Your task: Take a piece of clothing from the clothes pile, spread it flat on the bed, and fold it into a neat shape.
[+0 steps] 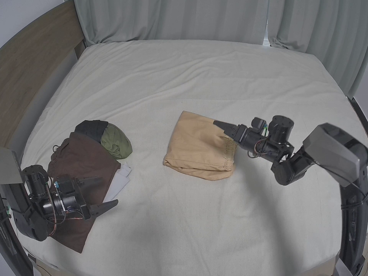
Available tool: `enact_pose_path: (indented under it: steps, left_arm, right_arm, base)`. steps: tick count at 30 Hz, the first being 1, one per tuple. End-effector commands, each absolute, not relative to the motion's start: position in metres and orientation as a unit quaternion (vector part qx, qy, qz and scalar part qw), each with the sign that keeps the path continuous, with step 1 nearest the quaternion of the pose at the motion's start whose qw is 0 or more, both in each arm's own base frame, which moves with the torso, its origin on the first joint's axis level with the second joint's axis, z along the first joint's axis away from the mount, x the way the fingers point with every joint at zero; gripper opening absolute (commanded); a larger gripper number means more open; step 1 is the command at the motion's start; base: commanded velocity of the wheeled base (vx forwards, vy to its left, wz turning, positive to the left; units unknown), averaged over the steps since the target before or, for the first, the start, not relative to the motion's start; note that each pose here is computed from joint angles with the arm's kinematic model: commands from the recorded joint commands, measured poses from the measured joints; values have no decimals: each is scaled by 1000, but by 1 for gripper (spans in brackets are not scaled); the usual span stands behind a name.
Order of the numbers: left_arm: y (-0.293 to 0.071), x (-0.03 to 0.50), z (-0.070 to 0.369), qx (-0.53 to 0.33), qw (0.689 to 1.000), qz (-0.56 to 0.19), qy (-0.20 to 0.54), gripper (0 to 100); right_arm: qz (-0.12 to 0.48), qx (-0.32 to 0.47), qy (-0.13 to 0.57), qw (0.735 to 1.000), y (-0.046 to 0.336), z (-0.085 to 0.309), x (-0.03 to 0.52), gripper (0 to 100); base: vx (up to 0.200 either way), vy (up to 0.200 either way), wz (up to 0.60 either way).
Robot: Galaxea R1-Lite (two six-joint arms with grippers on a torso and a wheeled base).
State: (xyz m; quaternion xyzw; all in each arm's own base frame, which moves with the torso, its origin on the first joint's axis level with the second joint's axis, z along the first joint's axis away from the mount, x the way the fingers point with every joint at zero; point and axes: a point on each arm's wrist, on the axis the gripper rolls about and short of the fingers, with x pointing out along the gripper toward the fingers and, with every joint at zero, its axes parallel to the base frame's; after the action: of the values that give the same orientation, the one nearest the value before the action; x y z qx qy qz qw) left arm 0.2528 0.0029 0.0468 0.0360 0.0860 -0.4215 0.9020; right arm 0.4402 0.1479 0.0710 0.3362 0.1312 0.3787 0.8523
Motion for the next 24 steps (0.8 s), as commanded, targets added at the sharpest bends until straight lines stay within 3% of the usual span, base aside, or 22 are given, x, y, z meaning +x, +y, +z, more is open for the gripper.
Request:
enact_pose_path:
  steps: [1,5,6,13,18,24]
  left_arm:
    - [-13,241,58,42,889,-450,74,100]
    - [-23,235,68,50,881,-467,58,100]
    - [-28,224,71,51,876,-476,60,100]
    - [-37,189,91,67,864,-498,31,100]
    - [-36,173,109,87,858,-506,-10,100]
    - [-45,154,124,102,822,-558,-48,100]
  right_arm:
    - [409,301,67,859,135,192,369,100]
    - [398,229,84,884,123,202,336,100]
    - [389,163,96,901,111,198,309,100]
    - [325,-8,107,940,75,190,221,100]
    - [271,-65,92,956,41,187,179,100]
    - [220,-98,55,969,18,187,127,100]
  base:
    - [0,0,0]
    - [0,0,0]
    - [0,0,0]
    - [0,0,0]
    - [0,0,0]
    - [0,0,0]
